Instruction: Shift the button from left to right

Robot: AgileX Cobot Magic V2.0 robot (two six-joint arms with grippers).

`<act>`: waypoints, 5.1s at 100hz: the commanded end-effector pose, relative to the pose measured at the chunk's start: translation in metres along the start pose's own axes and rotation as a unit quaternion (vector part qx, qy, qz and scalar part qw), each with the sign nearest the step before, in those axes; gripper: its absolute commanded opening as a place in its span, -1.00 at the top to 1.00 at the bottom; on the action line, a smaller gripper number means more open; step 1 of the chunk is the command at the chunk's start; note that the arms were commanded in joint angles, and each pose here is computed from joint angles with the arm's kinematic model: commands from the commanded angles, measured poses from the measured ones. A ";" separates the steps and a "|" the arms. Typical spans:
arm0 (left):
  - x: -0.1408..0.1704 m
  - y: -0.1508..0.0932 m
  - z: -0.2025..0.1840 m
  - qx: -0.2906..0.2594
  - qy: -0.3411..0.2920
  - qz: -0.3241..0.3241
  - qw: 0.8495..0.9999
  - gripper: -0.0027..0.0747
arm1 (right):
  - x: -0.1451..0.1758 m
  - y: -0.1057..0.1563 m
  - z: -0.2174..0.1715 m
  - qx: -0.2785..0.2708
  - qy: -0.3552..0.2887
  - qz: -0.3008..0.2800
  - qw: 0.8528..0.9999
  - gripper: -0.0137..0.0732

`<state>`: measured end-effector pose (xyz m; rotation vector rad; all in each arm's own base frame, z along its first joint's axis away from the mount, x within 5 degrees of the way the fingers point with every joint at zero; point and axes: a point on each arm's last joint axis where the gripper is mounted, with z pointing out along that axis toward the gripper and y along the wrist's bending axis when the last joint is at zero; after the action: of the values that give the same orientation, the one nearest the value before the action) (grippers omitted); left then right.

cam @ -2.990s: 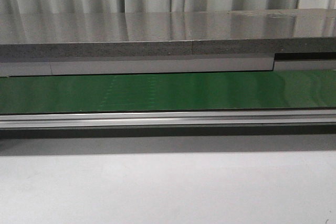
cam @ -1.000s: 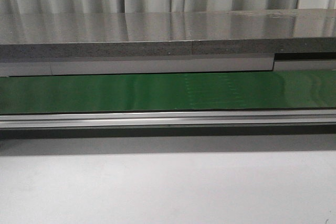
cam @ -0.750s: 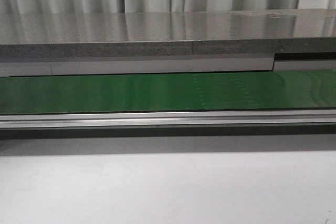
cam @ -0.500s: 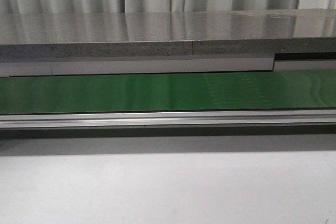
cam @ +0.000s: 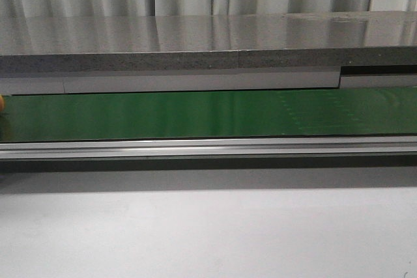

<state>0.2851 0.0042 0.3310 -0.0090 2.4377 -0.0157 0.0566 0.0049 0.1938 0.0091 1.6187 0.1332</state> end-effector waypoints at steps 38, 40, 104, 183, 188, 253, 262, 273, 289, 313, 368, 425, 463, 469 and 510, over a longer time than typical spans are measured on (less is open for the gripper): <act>0.089 -0.004 -0.090 0.006 -0.288 -0.006 0.958 -0.59 | -0.013 0.001 -0.003 -0.002 -0.057 -0.005 0.998 0.84; 0.095 -0.004 -0.091 0.006 -0.296 -0.006 0.955 -0.59 | -0.013 0.001 -0.003 -0.002 -0.057 -0.005 0.998 0.84; 0.169 -0.002 -0.083 0.000 -0.404 -0.008 0.915 -0.58 | -0.013 0.001 -0.003 -0.002 -0.057 -0.005 0.998 0.84; 0.172 -0.003 -0.079 0.001 -0.378 -0.008 0.926 0.98 | -0.013 0.001 -0.003 -0.002 -0.057 -0.005 0.998 0.84; 0.172 -0.003 -0.079 0.001 -0.378 -0.008 0.926 0.98 | -0.013 0.001 -0.003 -0.002 -0.057 -0.005 0.998 0.84; 0.172 -0.003 -0.079 0.001 -0.378 -0.008 0.926 0.98 | -0.036 0.003 -0.008 -0.005 -0.088 -0.005 0.996 0.84; 0.172 -0.003 -0.079 0.001 -0.378 -0.008 0.926 0.98 | -0.051 0.005 -0.009 -0.006 -0.077 -0.005 0.997 0.84; 0.172 -0.003 -0.079 0.001 -0.378 -0.008 0.926 0.98 | -0.069 0.007 -0.007 -0.006 -0.049 -0.005 0.999 0.84; 0.172 -0.003 -0.079 0.001 -0.378 -0.008 0.926 0.98 | -0.099 0.010 0.009 -0.004 0.002 -0.005 1.000 0.84; 0.172 -0.003 -0.079 0.001 -0.378 -0.008 0.926 0.98 | -0.132 0.013 0.056 0.001 0.107 -0.005 0.994 0.84; 0.172 -0.003 -0.079 0.001 -0.378 -0.008 0.926 0.98 | -0.136 0.013 0.147 0.009 0.259 -0.002 0.966 0.83; 0.172 -0.003 -0.079 0.001 -0.378 -0.008 0.926 0.98 | -0.123 0.013 0.144 0.010 0.327 -0.001 0.945 -0.85; 0.172 -0.003 -0.079 0.001 -0.378 -0.008 0.926 0.98 | -0.125 0.016 0.145 0.003 0.319 0.027 0.947 -0.81; 0.172 -0.003 -0.079 0.001 -0.378 -0.008 0.926 0.98 | -0.124 0.016 0.146 0.002 0.322 0.025 0.946 -0.81; 0.172 -0.003 -0.079 0.001 -0.378 -0.008 0.926 0.98 | -0.102 0.034 0.171 -0.031 0.352 0.023 0.935 -0.81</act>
<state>0.1011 0.0010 0.2633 -0.0232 1.7599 -0.0053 0.2190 0.0363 0.2762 -0.0366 2.4419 0.2201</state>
